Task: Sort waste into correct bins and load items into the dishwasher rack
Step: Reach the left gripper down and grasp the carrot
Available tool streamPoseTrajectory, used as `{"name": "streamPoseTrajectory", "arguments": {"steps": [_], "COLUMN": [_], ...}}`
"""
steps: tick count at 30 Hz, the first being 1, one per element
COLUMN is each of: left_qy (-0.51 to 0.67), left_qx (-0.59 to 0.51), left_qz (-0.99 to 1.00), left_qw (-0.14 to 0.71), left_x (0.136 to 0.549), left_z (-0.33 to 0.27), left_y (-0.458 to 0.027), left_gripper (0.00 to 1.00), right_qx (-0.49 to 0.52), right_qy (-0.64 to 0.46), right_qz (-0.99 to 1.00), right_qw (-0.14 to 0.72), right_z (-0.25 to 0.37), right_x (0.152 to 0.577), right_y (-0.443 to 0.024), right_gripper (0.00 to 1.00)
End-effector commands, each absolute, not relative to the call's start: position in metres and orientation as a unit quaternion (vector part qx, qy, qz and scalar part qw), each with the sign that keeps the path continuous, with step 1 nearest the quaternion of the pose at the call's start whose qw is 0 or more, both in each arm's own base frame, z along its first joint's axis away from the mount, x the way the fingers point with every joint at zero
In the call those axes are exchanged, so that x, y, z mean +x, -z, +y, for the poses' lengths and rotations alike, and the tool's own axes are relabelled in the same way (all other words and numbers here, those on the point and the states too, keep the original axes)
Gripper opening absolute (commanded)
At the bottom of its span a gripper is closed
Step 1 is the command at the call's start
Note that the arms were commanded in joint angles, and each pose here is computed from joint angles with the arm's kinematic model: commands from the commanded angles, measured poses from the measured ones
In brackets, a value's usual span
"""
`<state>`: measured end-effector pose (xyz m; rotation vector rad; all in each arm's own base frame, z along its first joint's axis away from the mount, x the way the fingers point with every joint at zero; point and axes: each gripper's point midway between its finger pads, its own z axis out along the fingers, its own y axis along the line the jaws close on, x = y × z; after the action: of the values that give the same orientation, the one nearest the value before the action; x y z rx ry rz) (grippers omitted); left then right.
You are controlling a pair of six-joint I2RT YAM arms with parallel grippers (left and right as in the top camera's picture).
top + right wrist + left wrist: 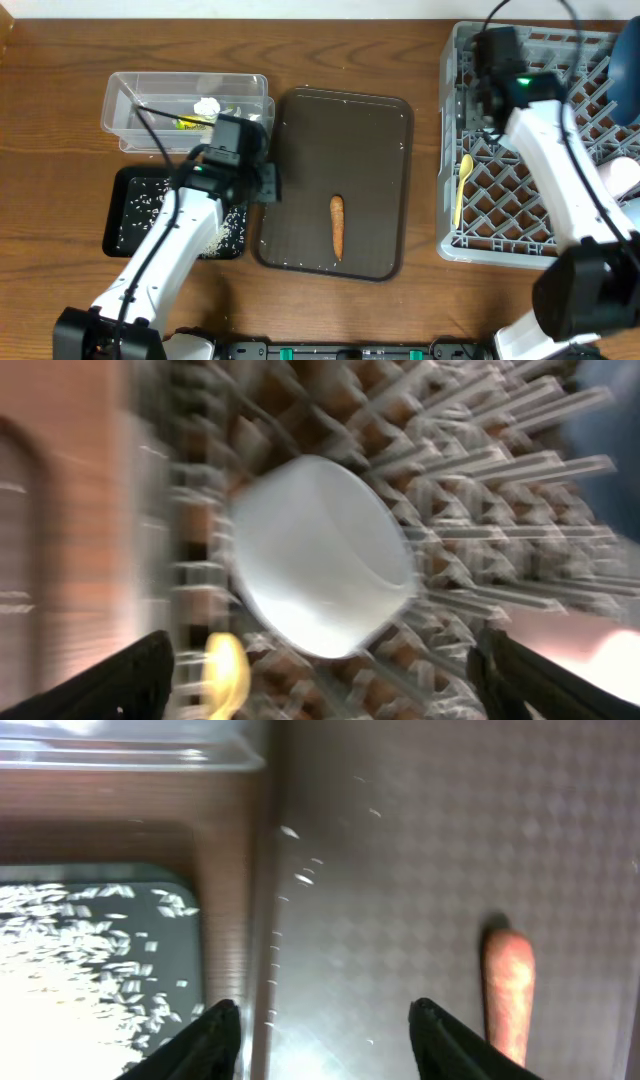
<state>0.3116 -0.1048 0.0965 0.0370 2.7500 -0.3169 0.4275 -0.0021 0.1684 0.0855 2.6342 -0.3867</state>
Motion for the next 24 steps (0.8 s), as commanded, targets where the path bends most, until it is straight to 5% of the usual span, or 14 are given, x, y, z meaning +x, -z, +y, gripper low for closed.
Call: {"name": "streamPoseTrajectory", "arguments": {"steps": [1,24], "left_qy": [0.112,0.114], "left_qx": [0.08,0.198], "left_qz": [0.973,0.969], "left_qw": [0.186,0.093], "left_x": [0.302,0.262], "left_z": [-0.126,-0.226], "left_y": [-0.099,-0.008], "left_gripper": [0.59,0.65], "right_qx": [0.017,0.022], "right_qy": [0.013,0.01], "right_qz": [0.971,0.974], "right_qw": [0.237,0.227], "right_z": [0.029,0.025], "right_x": [0.429,0.425], "right_y": [-0.168,-0.165], "right_gripper": [0.95,0.94]}}
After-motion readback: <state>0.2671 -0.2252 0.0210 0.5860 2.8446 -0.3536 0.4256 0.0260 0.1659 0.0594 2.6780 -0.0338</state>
